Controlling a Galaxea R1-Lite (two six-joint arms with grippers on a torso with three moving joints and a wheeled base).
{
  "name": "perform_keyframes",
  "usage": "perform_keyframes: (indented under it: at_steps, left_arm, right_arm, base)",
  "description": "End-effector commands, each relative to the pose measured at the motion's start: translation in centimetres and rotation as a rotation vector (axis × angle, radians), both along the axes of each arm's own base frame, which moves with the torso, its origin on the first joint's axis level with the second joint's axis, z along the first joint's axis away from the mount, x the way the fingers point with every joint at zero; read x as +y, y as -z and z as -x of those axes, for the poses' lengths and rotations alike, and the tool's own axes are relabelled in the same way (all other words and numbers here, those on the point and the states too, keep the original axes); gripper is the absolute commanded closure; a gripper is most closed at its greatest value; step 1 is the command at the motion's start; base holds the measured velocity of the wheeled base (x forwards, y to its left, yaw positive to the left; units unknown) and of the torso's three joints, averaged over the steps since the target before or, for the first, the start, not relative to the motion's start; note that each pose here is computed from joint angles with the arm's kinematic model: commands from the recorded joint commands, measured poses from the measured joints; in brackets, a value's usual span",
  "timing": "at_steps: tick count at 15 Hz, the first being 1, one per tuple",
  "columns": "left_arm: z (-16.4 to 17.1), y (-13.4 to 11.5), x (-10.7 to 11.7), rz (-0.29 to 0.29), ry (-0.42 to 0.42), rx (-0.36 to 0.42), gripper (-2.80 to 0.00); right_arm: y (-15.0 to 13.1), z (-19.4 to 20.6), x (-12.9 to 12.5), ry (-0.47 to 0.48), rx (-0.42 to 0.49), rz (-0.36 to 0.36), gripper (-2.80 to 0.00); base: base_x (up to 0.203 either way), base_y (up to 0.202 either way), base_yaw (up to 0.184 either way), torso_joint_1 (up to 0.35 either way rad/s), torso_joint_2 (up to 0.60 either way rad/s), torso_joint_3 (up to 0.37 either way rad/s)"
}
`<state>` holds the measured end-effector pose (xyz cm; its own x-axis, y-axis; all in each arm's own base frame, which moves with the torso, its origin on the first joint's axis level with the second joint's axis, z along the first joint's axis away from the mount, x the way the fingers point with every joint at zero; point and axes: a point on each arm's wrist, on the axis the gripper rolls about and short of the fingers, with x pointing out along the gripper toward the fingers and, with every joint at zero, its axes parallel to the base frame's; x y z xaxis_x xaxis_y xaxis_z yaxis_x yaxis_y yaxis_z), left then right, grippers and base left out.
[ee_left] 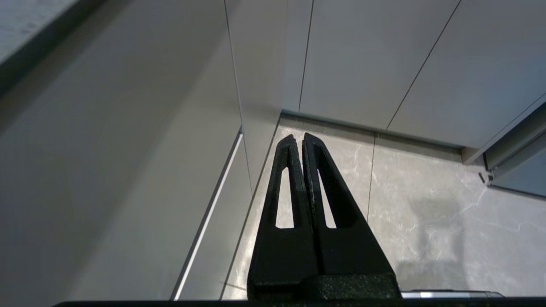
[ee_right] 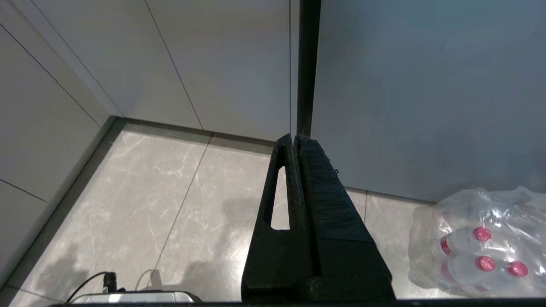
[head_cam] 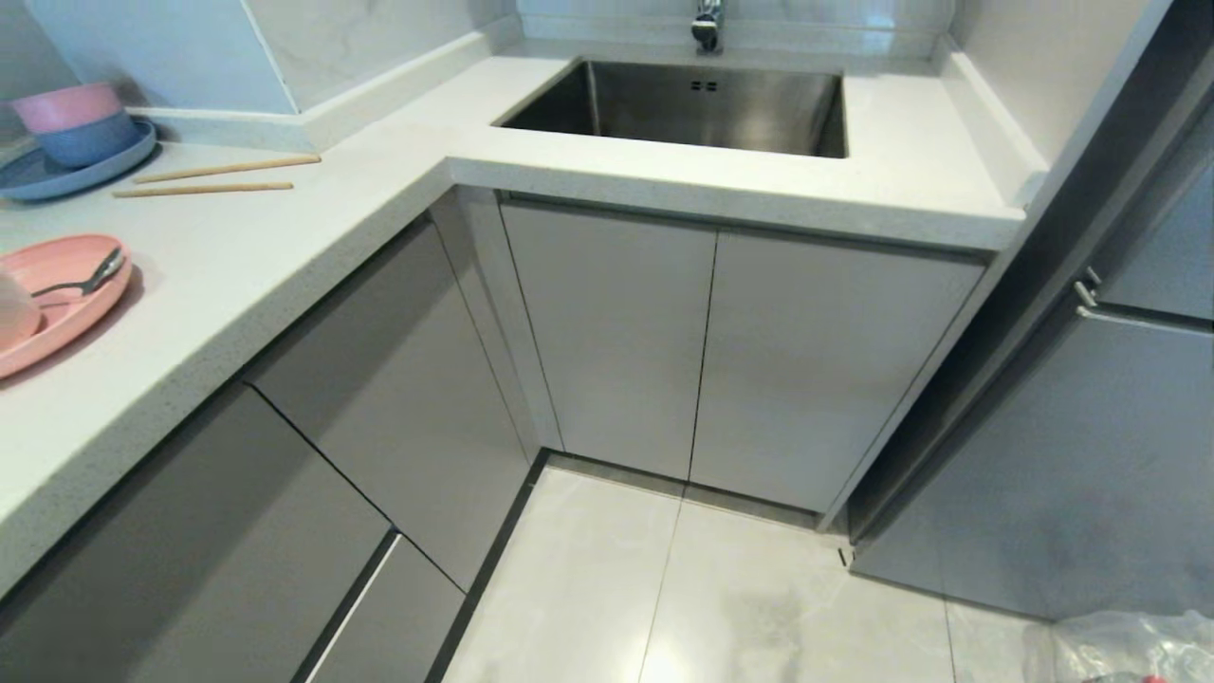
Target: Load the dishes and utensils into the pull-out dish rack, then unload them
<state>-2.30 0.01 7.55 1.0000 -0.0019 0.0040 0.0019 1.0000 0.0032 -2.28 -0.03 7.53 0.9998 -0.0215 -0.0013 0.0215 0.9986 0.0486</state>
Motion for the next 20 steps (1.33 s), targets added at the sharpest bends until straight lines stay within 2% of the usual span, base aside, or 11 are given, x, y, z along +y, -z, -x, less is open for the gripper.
perform_keyframes:
  at_steps: [1,6,20]
  left_arm:
    - [0.0,0.0,0.0,0.0,0.0,-0.001,0.0]
    - [-0.13,-0.04,0.0,0.0,0.0,0.017,0.0]
    - [0.0,0.0,0.0,-0.001,0.0,0.0,0.0]
  right_arm:
    - [0.04,-0.01,0.0,0.0,0.002,0.0,0.0]
    - [0.04,-0.01,0.0,0.0,0.002,0.0,0.0]
    - [0.04,-0.01,0.0,0.0,0.002,0.0,0.0]
  base:
    - [0.0,0.0,0.0,0.0,0.0,0.204]
    - [0.0,0.0,0.0,0.002,0.0,0.199]
    - [0.0,0.0,0.0,0.004,0.0,0.202]
